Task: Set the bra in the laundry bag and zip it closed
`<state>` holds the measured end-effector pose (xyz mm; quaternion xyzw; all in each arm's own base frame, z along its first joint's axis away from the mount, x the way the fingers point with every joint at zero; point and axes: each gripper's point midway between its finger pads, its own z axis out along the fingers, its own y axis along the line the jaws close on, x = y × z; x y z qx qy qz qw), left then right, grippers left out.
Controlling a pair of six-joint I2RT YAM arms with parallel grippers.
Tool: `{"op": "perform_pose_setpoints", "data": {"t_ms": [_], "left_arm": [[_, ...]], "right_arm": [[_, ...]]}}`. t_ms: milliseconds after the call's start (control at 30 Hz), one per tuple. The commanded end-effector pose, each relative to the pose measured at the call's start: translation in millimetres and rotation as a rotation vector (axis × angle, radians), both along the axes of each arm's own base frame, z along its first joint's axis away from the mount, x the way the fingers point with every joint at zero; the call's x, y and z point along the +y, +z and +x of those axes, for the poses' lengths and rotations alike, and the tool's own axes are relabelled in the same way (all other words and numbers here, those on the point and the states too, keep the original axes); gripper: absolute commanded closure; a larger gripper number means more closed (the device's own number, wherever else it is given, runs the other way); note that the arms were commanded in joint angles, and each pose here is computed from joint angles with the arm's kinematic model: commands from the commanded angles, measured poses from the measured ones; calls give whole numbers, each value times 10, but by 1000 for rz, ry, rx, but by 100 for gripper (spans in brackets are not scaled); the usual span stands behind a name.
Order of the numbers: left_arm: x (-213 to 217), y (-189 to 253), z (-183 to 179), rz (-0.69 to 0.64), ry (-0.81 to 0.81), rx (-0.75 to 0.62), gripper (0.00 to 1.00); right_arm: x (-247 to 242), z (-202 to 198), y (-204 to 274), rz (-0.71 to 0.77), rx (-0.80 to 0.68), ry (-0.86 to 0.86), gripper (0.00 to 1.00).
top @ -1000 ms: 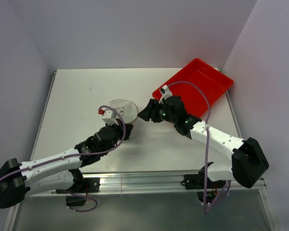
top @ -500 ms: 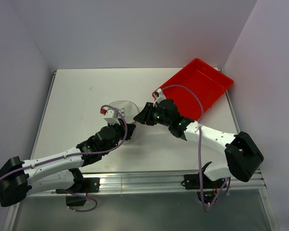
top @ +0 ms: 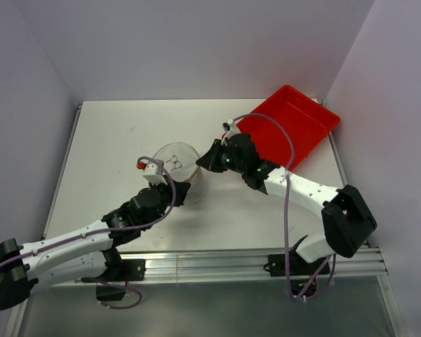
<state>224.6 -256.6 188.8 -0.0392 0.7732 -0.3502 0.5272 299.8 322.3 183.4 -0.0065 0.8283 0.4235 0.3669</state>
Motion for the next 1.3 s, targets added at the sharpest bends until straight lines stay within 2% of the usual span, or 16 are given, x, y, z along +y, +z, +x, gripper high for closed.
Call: {"op": "perform_pose_setpoints", "data": {"t_ms": [0,267,433,467,500,600,633,700,733,800,1033,1267], "left_arm": [[144,-14,-37,3,28,-1,100],[428,-64,-127,10,82,24,100],[405,-20,-152,-24,67,20,100],[376,-21,-145,-21,62,20,100],[337,22,-138,-37,53,14,100],[217,80,-98,-42,29,5,100],[167,151,-75,-57,21,-15,100],[69,194,-37,-53,5,-23,100],[28,247,-14,-60,0,-37,100],[-47,275,21,-57,-9,-43,100],[-219,336,47,-81,-50,-51,100],[-277,305,32,-77,-72,-40,100]], "right_arm": [[-82,369,181,-17,-75,-51,100],[40,700,133,-103,-82,-14,100],[204,847,65,-126,-61,28,99],[234,843,105,-116,-63,35,95],[231,837,143,-111,-68,34,80],[177,727,234,-106,-84,22,54],[132,664,174,-115,-76,14,41],[52,537,311,-95,-103,0,29],[14,432,221,-91,-91,-1,27],[-63,288,341,-56,-113,-11,26],[-99,-186,240,35,-87,-10,29],[91,-186,291,67,-70,42,45]]}}
